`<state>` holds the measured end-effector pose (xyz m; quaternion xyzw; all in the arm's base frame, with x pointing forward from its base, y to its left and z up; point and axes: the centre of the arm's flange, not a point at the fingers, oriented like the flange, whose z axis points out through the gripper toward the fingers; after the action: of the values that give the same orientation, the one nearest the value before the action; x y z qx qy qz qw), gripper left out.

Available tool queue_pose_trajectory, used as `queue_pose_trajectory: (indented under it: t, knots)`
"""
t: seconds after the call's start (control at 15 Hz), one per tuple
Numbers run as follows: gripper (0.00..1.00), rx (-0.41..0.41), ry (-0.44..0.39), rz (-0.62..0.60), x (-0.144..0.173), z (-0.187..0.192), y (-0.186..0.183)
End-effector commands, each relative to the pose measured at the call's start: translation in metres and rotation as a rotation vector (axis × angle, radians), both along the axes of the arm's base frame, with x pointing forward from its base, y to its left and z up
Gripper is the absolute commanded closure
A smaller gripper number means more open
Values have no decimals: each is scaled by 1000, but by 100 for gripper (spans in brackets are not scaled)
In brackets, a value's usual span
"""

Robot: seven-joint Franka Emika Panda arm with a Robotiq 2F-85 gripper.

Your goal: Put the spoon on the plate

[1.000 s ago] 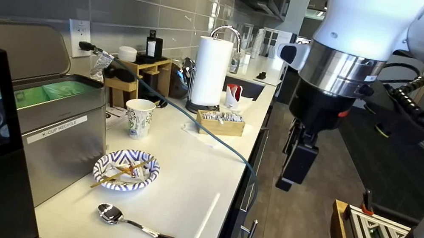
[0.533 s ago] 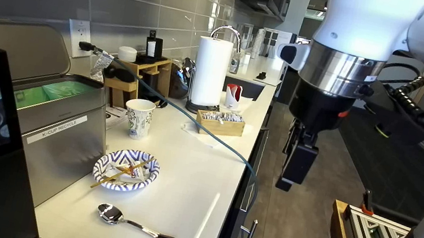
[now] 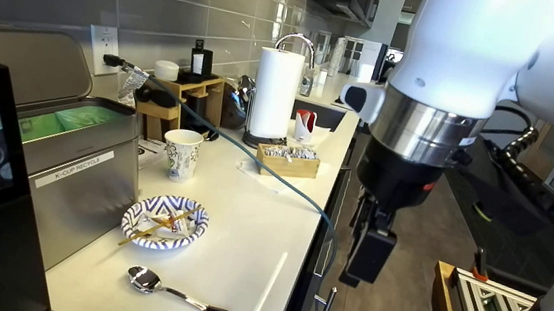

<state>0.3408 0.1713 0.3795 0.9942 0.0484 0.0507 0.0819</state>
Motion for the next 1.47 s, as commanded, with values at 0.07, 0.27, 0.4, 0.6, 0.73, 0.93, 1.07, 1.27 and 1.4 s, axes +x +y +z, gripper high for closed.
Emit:
queue_pose_trajectory:
  t: [0.07,0.27,0.4,0.6,0.73,0.93,1.07,1.27,1.4]
  knots:
    - [0,62,-37,-65,35,-41,55]
    - [0,86,-61,-146,56,-57,81]
    - [0,97,-87,-159,73,-67,92]
    - [0,73,-114,-61,98,-73,105]
    - [0,51,-119,-10,114,-78,107]
    - [0,50,-123,-16,107,-69,93]
    - [0,49,-116,-22,115,-74,91]
    - [0,60,-129,-32,120,-74,89]
    - [0,76,-138,-10,134,-74,81]
